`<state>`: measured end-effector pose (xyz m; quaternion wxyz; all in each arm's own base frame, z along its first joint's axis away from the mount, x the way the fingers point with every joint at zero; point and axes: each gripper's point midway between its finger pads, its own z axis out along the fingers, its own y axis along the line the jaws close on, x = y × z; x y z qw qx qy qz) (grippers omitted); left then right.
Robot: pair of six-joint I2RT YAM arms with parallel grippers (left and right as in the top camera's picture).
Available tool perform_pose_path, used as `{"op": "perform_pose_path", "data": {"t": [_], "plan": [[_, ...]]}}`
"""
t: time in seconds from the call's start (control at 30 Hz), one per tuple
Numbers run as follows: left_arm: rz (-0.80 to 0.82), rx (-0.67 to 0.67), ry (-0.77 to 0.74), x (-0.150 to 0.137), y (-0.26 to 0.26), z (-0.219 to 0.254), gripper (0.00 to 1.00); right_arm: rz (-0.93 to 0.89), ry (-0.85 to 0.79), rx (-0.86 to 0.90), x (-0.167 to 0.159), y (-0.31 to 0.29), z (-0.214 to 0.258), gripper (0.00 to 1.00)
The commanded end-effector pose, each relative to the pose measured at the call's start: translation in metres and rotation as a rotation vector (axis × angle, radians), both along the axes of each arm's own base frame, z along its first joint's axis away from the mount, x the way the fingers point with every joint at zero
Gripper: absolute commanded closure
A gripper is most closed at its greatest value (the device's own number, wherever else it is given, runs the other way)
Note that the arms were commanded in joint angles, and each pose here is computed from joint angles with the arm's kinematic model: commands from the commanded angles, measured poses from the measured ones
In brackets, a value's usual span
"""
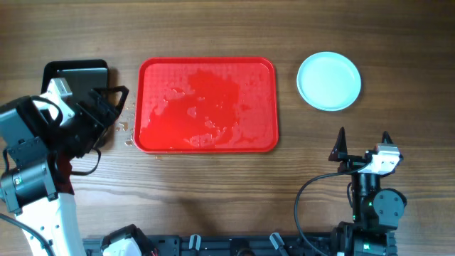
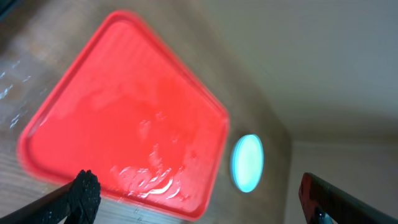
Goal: Clean dirty plates on tray and stack at the side
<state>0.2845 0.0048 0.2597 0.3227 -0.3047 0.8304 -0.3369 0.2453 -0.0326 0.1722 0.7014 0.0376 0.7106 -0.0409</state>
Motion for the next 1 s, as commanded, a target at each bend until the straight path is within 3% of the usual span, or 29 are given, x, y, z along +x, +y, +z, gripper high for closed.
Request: {"op": "perform_pose_path", "data": {"t": [0.0, 0.13, 0.33, 0.53, 0.97], "plan": [[0.044, 0.085, 0.138, -0.01, 0.005, -0.033, 0.0, -0.021, -0.013, -0.02, -0.001, -0.004, 0.003, 0.0], [-0.07, 0.276, 0.131, -0.016, -0.011, -0.058, 0.0, -0.021, -0.013, -0.02, -0.001, -0.004, 0.003, 0.0], [-0.34, 0.563, -0.185, -0.012, -0.055, -0.076, 0.0, -0.021, -0.012, -0.02, -0.001, -0.004, 0.003, 0.0], [-0.279, 0.636, -0.39, -0.023, -0.057, -0.096, 0.0, -0.021, -0.013, -0.02, -0.001, -0.004, 0.003, 0.0], [-0.105, 0.717, -0.568, -0.035, -0.036, -0.116, 0.0, -0.021, -0.013, -0.02, -0.001, -0.004, 0.003, 0.0]]}}
